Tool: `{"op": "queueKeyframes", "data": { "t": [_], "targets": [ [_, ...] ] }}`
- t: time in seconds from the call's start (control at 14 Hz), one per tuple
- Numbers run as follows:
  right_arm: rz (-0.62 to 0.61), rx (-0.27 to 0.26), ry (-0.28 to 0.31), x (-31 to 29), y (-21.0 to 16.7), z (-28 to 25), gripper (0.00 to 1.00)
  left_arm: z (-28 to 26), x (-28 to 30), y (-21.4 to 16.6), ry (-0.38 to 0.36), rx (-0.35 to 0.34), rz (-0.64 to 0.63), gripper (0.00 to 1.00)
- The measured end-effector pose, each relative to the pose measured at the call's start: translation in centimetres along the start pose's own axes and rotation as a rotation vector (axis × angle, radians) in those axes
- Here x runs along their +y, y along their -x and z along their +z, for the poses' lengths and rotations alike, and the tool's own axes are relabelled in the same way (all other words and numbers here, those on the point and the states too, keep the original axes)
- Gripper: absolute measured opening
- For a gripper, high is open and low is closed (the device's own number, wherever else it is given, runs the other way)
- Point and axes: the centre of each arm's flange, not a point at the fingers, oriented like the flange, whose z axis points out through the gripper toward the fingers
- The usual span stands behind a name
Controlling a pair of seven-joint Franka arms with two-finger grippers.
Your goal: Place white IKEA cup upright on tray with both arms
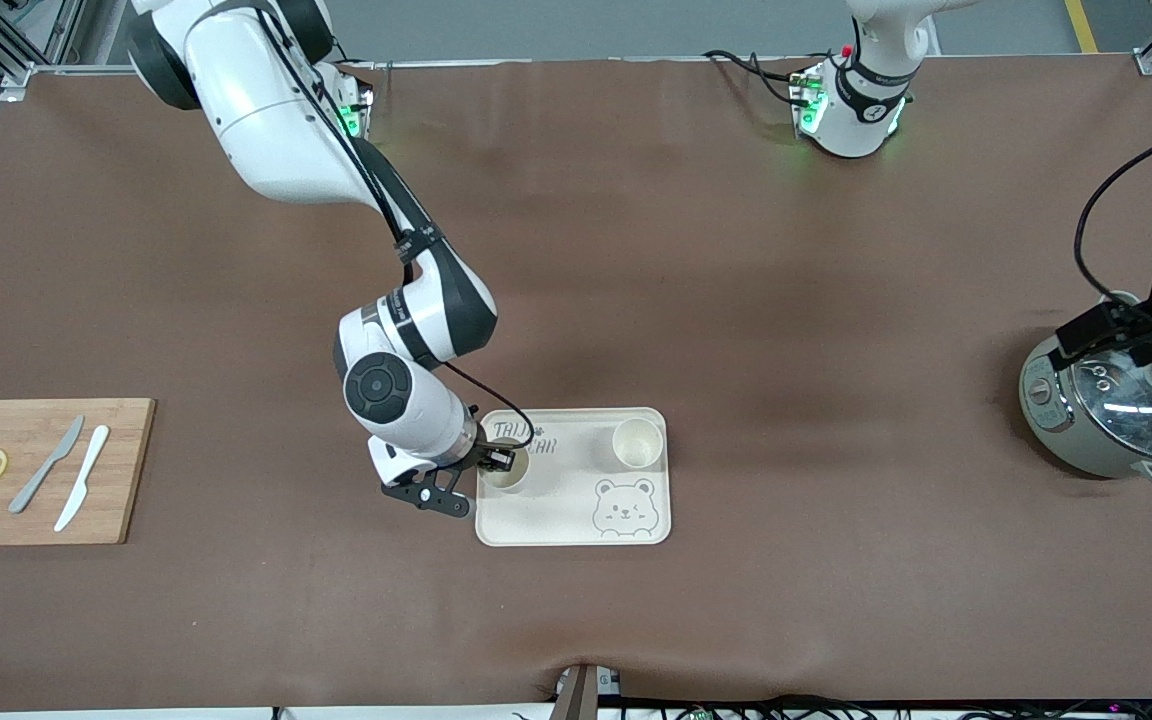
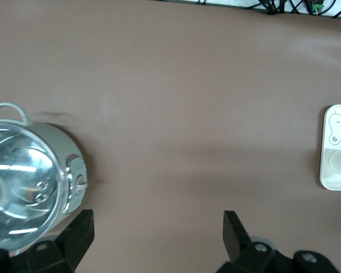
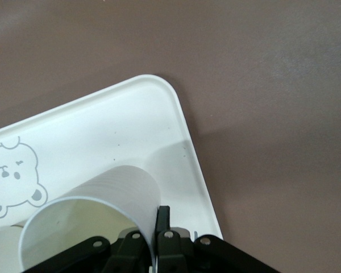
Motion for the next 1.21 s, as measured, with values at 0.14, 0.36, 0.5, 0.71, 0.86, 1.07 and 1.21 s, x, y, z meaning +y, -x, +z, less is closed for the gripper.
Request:
{"op": "queueKeyframes", "data": {
  "t": [0.14,0.36,0.5,0.71,0.86,1.07,1.21],
  "targets": [
    [-0.004,-0.003,0.004,-0.1,0.3,1.2,0.04,-1.3,-1.7,0.6,-0.010,0.002,-0.022,1.00],
    [-0.017,-0.005,0.006,-0.8,1.2,2.8,0.04,-0.7,-2.2,1.4,-0.019,-0.066,-0.022,1.00],
    [-0.022,-0.001,0.004,-1.0,1.5,3.7,0.04,-0.6,-1.9,1.6,-0.023,-0.082,-0.020,1.00],
    [-0.028,0.002,0.009,-1.1,1.7,4.3,0.04,-0.7,-0.8,1.6,-0.022,-0.081,-0.001,1.00],
    [-0.030,0.003,0.009,-1.1,1.8,4.3,0.04,-0.9,0.0,1.5,-0.020,-0.075,0.014,1.00],
    [-0.030,0.006,0.007,-1.2,1.8,4.3,0.20,-1.0,2.0,1.4,-0.014,-0.071,0.044,1.00],
    [-0.029,0.009,0.005,-1.1,1.7,4.2,0.41,-0.9,2.8,1.4,-0.009,-0.072,0.054,1.00]
  ]
}}
